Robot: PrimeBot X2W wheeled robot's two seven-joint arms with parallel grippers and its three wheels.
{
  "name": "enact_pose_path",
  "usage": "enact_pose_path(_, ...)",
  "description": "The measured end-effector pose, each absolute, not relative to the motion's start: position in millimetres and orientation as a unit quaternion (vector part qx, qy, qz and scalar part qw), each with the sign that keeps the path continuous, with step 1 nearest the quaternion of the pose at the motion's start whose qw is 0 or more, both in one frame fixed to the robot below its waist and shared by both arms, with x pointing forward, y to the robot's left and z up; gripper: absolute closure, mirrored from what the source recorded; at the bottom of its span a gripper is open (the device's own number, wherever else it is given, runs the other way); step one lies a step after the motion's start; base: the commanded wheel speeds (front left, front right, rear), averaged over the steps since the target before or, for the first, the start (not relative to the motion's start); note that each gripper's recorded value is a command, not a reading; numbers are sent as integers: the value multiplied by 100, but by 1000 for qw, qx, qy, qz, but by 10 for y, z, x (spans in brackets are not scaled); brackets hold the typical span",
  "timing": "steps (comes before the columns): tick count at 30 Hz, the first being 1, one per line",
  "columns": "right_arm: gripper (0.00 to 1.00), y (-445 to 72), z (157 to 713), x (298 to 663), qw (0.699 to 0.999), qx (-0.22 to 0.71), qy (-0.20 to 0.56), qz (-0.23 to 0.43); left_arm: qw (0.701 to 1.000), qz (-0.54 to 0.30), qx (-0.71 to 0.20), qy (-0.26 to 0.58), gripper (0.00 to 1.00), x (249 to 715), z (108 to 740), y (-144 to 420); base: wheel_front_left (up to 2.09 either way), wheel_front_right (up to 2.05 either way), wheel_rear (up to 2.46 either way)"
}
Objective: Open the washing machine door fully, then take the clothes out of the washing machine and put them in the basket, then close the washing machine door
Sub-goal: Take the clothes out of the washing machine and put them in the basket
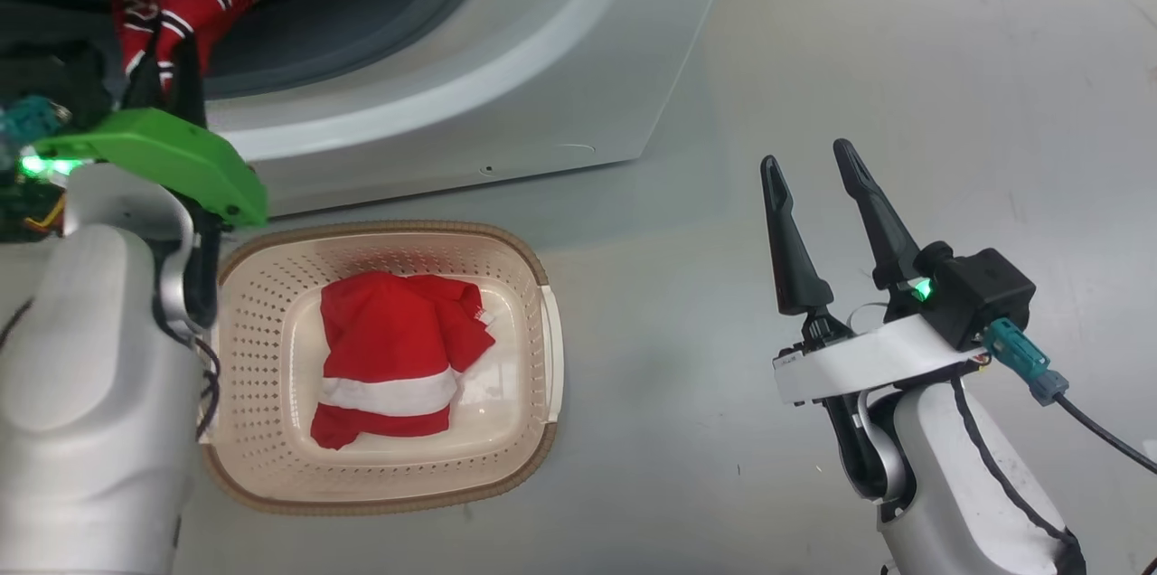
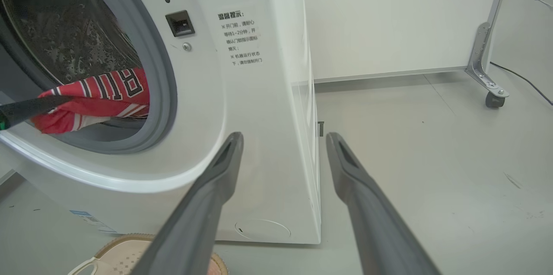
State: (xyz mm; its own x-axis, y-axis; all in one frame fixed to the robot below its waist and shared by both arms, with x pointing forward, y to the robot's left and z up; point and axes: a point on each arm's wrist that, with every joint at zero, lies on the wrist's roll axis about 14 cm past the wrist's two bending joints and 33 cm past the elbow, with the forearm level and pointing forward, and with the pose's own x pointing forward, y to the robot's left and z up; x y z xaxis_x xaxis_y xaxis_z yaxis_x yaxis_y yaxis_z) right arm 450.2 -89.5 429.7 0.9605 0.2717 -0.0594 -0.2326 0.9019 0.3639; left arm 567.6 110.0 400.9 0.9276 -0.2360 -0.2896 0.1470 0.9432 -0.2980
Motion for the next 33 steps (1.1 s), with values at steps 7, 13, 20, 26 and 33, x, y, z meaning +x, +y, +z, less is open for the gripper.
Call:
enact_pose_path(7,0,-827,4391,4369,973,178,51,139,978,-91,-148,114,100,5408,4221,1064,0,0,0)
enact_pose_path(13,0,-774,4473,4253,972,176,47,147,984,-81,-146,67,100,5187,4432,1089,0,0,0)
enact_pose_path(20,0,-738,4586,4102,972,174,39,154,989,-78,-118,32,100,4924,4666,1112,0,0,0)
enact_pose_path(26,0,-827,4682,3994,975,169,28,139,991,-67,-115,6,100,4706,4857,1170,0,0,0)
enact_pose_path(33,0,-867,4740,3836,978,155,22,135,992,-60,-108,-15,100,4464,5009,1214,0,0,0)
